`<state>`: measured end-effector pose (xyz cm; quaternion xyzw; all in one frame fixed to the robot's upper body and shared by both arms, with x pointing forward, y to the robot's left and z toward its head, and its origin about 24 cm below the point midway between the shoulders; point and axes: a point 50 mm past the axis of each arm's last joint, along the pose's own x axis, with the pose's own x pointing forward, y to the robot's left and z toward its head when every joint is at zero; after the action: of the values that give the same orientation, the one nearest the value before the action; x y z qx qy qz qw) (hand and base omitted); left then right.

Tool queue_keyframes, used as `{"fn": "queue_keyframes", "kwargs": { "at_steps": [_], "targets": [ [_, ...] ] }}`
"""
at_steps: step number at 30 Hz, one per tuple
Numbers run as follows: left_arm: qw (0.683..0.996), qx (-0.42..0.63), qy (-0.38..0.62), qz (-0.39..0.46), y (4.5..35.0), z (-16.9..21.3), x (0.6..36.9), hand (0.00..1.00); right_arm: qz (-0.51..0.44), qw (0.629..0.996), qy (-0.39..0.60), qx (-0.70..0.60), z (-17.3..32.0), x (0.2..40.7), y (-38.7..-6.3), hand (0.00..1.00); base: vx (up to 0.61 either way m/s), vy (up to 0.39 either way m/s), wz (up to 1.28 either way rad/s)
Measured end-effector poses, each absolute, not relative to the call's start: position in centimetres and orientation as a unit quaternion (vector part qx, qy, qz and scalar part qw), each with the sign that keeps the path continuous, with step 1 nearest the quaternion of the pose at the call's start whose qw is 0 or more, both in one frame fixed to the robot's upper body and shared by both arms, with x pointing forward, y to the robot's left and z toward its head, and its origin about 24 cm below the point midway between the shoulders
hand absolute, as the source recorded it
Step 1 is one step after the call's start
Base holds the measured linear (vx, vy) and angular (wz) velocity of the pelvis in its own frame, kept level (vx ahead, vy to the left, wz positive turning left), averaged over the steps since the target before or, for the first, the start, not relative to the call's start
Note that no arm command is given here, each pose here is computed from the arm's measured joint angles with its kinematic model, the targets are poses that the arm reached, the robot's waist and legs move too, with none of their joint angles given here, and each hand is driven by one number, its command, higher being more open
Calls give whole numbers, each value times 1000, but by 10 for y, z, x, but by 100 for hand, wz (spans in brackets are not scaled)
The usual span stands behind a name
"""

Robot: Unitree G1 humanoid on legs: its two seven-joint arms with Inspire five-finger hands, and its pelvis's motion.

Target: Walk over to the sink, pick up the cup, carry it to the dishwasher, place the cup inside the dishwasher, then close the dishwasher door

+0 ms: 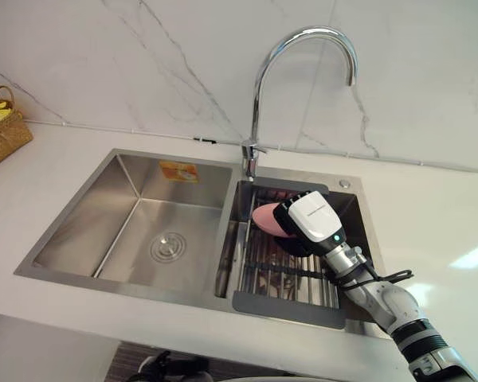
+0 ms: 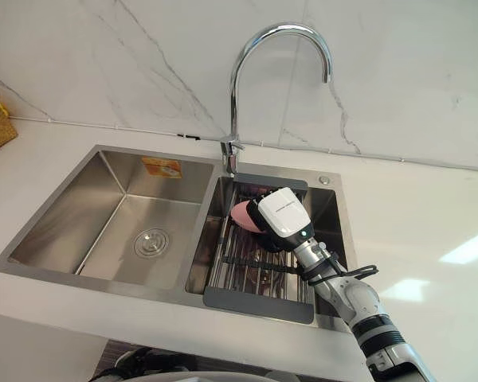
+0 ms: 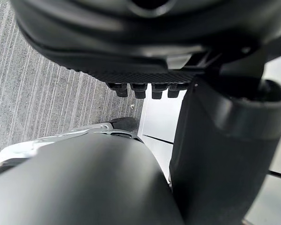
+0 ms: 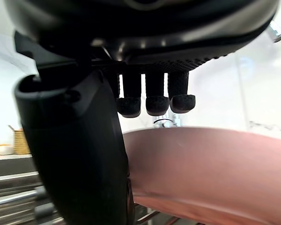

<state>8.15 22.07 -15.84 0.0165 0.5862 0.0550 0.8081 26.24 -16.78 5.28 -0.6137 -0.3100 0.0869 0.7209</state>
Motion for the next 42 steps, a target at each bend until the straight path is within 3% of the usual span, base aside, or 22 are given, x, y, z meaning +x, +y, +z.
{"fn": "queue_keyframes", "kwargs": {
  "at_steps": [12, 22, 29, 30, 34, 42],
  "targets": [
    [809, 14, 585, 55, 219, -159, 82, 100, -73, 749, -353, -556, 119, 269, -196, 0, 0, 0, -2],
    [808, 13, 586, 56, 219, -159, 80, 100, -83, 758, -361, -537, 126, 268, -198, 0, 0, 0, -2],
    [808, 13, 587, 56, 219, -159, 80, 100, -46, 787, -324, -524, 125, 271, -197, 0, 0, 0, 0],
    [808, 13, 587, 56, 219, -159, 80, 100, -43, 790, -318, -522, 125, 271, -197, 100, 0, 0, 0],
    [808, 13, 587, 56, 219, -159, 80, 100, -34, 810, -297, -504, 119, 272, -196, 100, 0, 0, 0],
    [807, 9, 587, 59, 218, -159, 80, 100, 5, 919, -202, -339, 103, 275, -197, 100, 0, 0, 0]
  ]
}}
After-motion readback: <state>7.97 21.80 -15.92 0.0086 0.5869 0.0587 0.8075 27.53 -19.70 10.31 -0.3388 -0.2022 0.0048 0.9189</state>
